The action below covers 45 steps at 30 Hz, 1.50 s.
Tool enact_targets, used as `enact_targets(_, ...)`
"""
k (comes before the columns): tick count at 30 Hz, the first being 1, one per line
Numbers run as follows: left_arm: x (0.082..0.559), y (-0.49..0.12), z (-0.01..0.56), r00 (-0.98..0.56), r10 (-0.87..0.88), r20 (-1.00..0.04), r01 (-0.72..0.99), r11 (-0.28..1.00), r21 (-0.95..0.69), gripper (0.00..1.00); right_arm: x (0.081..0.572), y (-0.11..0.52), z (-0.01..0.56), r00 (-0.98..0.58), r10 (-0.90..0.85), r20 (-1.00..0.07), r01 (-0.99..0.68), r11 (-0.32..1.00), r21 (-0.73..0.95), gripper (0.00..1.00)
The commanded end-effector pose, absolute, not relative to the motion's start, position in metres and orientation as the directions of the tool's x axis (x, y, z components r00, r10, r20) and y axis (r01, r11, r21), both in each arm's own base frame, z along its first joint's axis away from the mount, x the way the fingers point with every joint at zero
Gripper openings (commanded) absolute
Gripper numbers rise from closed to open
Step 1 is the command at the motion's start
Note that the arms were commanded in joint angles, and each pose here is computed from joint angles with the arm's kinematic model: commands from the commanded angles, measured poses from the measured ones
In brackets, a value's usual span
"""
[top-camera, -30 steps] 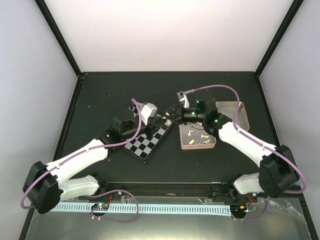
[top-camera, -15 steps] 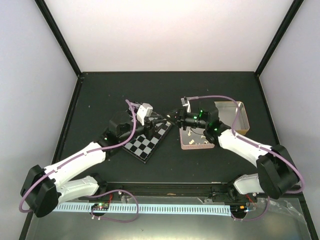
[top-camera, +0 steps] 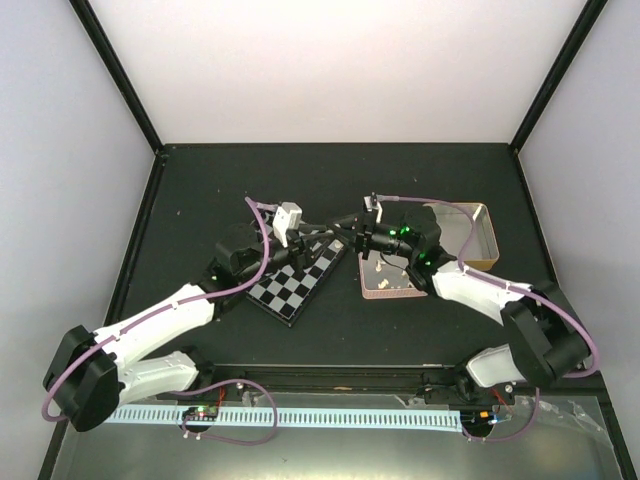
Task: Set up the chess pieces on the board
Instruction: Place the chess piece on the chessboard.
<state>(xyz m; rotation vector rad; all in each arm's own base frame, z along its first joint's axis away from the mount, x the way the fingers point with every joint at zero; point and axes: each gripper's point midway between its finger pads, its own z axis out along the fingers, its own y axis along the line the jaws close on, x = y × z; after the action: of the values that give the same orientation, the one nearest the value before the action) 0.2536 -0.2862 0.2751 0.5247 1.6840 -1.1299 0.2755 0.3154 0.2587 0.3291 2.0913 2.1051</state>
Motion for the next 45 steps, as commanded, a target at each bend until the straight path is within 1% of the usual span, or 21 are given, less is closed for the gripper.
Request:
enact_targets(1, 0.258, -0.286, 0.282, -0.378, -0.185, -0.907, 0.773, 0.476, -0.419, 0.36, 0.270, 0.318, 0.273, -0.972, 0.226, 0.065, 0.044, -0.096, 0.994, 0.05)
enact_targets(3, 0.260, -0.285, 0.283, -0.370, -0.185, -0.910, 0.774, 0.481, -0.412, 0.36, 0.269, 0.318, 0.273, -0.974, 0.216, 0.071, 0.050, -0.103, 0.993, 0.05)
enact_targets(9, 0.259, -0.291, 0.283, -0.376, -0.166, -0.912, 0.788, 0.461, -0.408, 0.16, 0.267, 0.318, 0.276, -0.975, 0.206, 0.083, 0.060, -0.114, 0.992, 0.05)
enact_targets(12, 0.258, -0.291, 0.280, -0.378, -0.162, -0.912, 0.787, 0.463, -0.408, 0.12, 0.267, 0.318, 0.276, -0.974, 0.208, 0.088, 0.065, -0.114, 0.991, 0.06)
enact_targets(15, 0.258, -0.291, 0.280, -0.374, -0.157, -0.914, 0.791, 0.460, -0.403, 0.03, 0.268, 0.318, 0.276, -0.973, 0.210, 0.094, 0.071, -0.113, 0.991, 0.06)
enact_targets(17, 0.259, -0.291, 0.280, -0.374, -0.154, -0.915, 0.788, 0.467, -0.401, 0.02, 0.269, 0.318, 0.276, -0.973, 0.213, 0.083, 0.062, -0.105, 0.993, 0.09)
enact_targets(18, 0.260, -0.291, 0.281, -0.373, -0.151, -0.915, 0.785, 0.473, -0.399, 0.01, 0.269, 0.319, 0.275, -0.974, 0.215, 0.069, 0.050, -0.092, 0.994, 0.13)
enact_targets(19, 0.261, -0.290, 0.280, -0.378, -0.147, -0.914, 0.779, 0.483, -0.399, 0.02, 0.269, 0.318, 0.275, -0.974, 0.222, 0.052, 0.037, -0.073, 0.997, 0.20)
enact_targets(21, 0.264, -0.286, 0.279, -0.385, -0.134, -0.913, 0.760, 0.515, -0.396, 0.02, 0.272, 0.315, 0.275, -0.967, 0.256, -0.007, -0.009, -0.006, 1.000, 0.37)
enact_targets(24, 0.270, -0.276, 0.268, -0.435, -0.089, -0.896, 0.697, 0.597, -0.398, 0.01, 0.282, 0.304, 0.259, -0.938, 0.325, -0.118, -0.064, 0.173, 0.983, 0.55)
enact_targets(26, 0.271, -0.267, 0.257, -0.474, -0.044, -0.879, 0.652, 0.653, -0.384, 0.02, 0.291, 0.287, 0.243, -0.903, 0.381, -0.199, -0.075, 0.316, 0.946, 0.63)
enact_targets(27, 0.272, -0.262, 0.251, -0.495, -0.020, -0.868, 0.631, 0.679, -0.375, 0.02, 0.296, 0.277, 0.235, -0.884, 0.404, -0.235, -0.070, 0.382, 0.921, 0.65)
enact_targets(29, 0.271, -0.254, 0.234, -0.552, 0.045, -0.833, 0.586, 0.731, -0.349, 0.02, 0.304, 0.252, 0.216, -0.841, 0.447, -0.305, -0.037, 0.515, 0.856, 0.67)
enact_targets(31, 0.270, -0.247, 0.219, -0.603, 0.106, -0.791, 0.557, 0.766, -0.322, 0.02, 0.310, 0.227, 0.206, -0.791, 0.466, -0.397, -0.022, 0.627, 0.779, 0.68)
enact_targets(35, 0.270, -0.237, 0.195, -0.702, 0.171, -0.691, 0.480, 0.830, -0.283, 0.01, 0.315, 0.186, 0.200, -0.707, 0.461, -0.536, 0.031, 0.778, 0.627, 0.68)
enact_targets(39, 0.271, -0.241, 0.168, -0.777, 0.246, -0.579, 0.461, 0.849, -0.258, 0.01, 0.317, 0.151, 0.204, -0.633, 0.438, -0.638, 0.094, 0.862, 0.499, 0.68)
enact_targets(43, 0.277, -0.250, 0.132, -0.843, 0.312, -0.437, 0.443, 0.865, -0.236, 0.02, 0.315, 0.135, 0.205, -0.605, 0.422, -0.675, 0.127, 0.888, 0.441, 0.68)
enact_targets(45, 0.282, -0.255, 0.121, -0.857, 0.333, -0.392, 0.440, 0.870, -0.224, 0.02, 0.314, 0.132, 0.203, -0.604, 0.415, -0.681, 0.134, 0.895, 0.426, 0.68)
